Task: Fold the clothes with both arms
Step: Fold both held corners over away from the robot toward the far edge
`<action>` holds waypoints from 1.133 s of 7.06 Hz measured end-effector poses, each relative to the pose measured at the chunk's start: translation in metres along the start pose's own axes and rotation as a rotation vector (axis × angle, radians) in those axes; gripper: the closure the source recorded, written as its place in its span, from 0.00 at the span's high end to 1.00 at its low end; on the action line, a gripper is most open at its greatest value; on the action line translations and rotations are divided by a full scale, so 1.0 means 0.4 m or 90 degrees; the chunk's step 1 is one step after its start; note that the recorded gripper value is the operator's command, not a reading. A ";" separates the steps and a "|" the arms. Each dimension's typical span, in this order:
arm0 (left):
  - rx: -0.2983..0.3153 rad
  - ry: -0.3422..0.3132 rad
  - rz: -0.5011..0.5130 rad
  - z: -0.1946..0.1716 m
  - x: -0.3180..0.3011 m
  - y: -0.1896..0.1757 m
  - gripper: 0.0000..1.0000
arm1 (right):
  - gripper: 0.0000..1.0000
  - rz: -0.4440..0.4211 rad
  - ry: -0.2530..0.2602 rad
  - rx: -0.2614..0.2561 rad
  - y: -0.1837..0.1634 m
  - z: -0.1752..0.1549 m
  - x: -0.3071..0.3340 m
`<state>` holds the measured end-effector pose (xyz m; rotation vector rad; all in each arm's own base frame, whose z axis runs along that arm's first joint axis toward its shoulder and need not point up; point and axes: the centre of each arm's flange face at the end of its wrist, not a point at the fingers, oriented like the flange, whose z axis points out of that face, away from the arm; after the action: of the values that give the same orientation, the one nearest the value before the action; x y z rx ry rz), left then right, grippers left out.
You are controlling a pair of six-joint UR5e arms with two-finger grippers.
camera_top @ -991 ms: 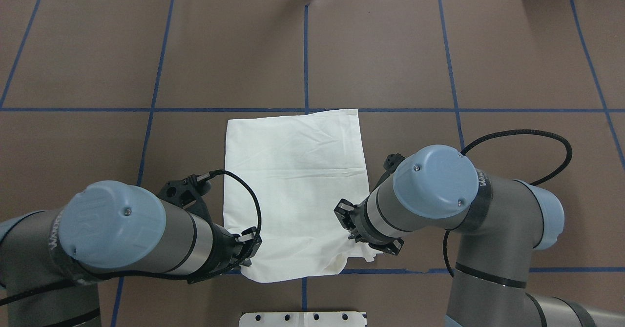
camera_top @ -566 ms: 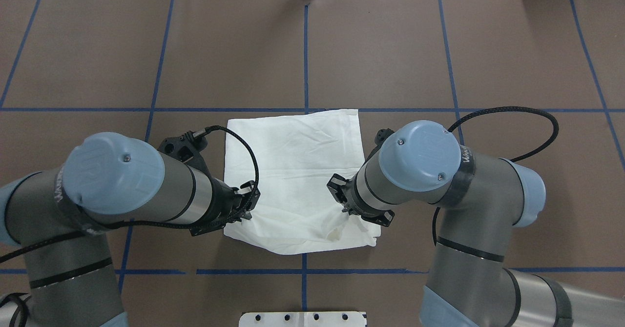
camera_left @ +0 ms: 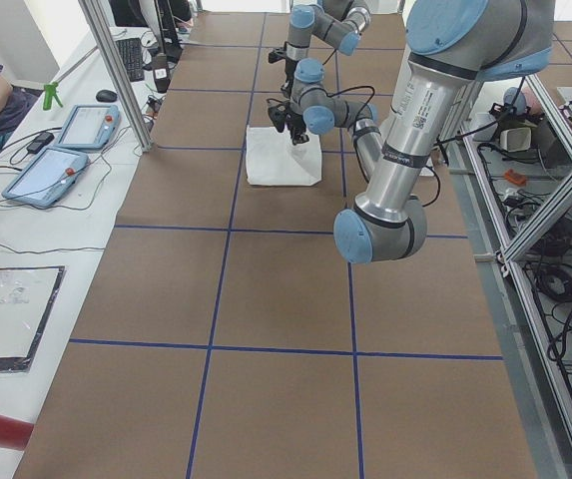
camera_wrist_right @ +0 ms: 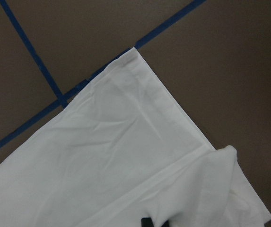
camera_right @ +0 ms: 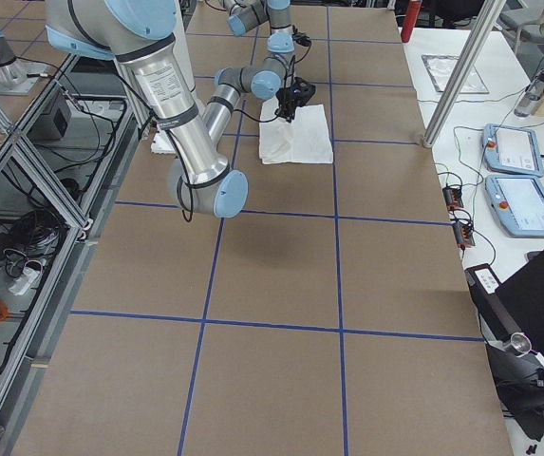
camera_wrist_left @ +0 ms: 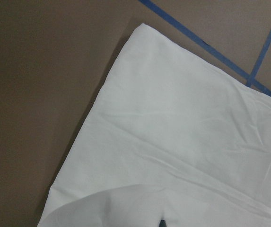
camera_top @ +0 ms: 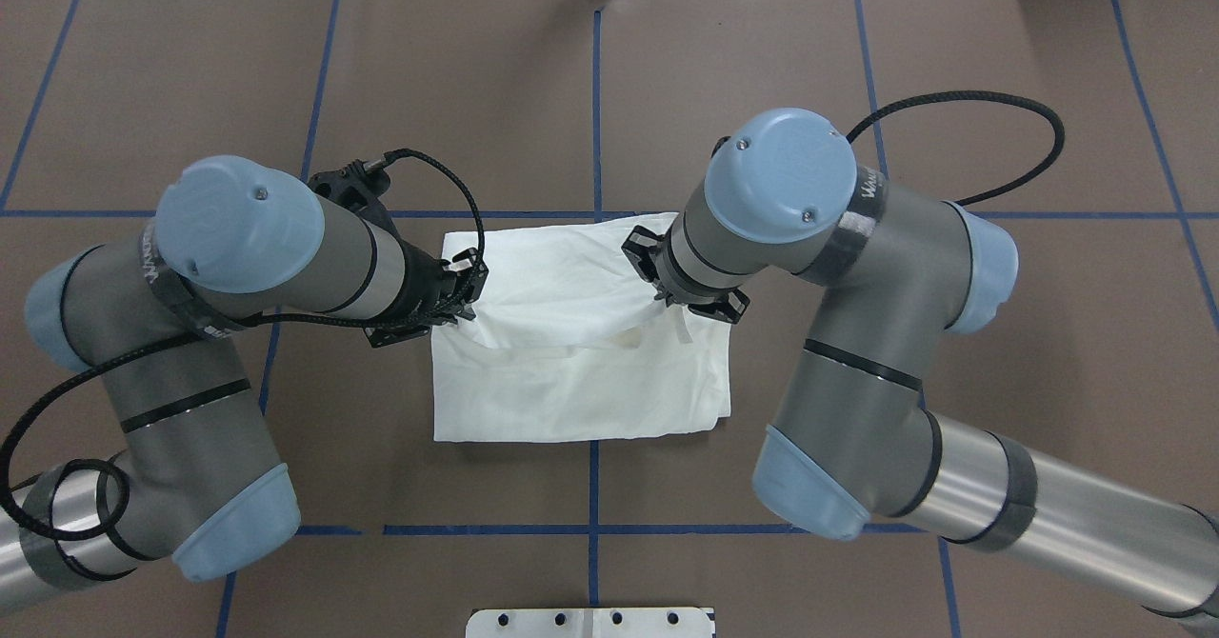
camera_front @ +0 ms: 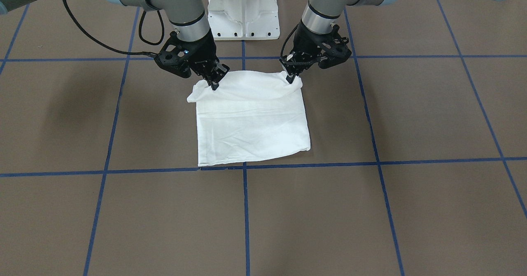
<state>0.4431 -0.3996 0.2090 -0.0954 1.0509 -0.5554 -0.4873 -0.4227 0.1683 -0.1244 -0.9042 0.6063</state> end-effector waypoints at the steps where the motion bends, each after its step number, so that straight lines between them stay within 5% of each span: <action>1: 0.009 0.011 -0.001 0.015 0.008 -0.035 0.00 | 0.00 0.005 0.004 0.008 -0.025 0.022 -0.056; 8: 0.045 0.031 0.003 0.142 0.033 -0.201 0.00 | 0.00 0.038 0.026 -0.002 -0.121 0.087 -0.171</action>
<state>0.4646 -0.4853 0.2541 -0.0168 1.0772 -0.5921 -0.5244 -0.5047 0.1591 -0.1670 -0.8647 0.6556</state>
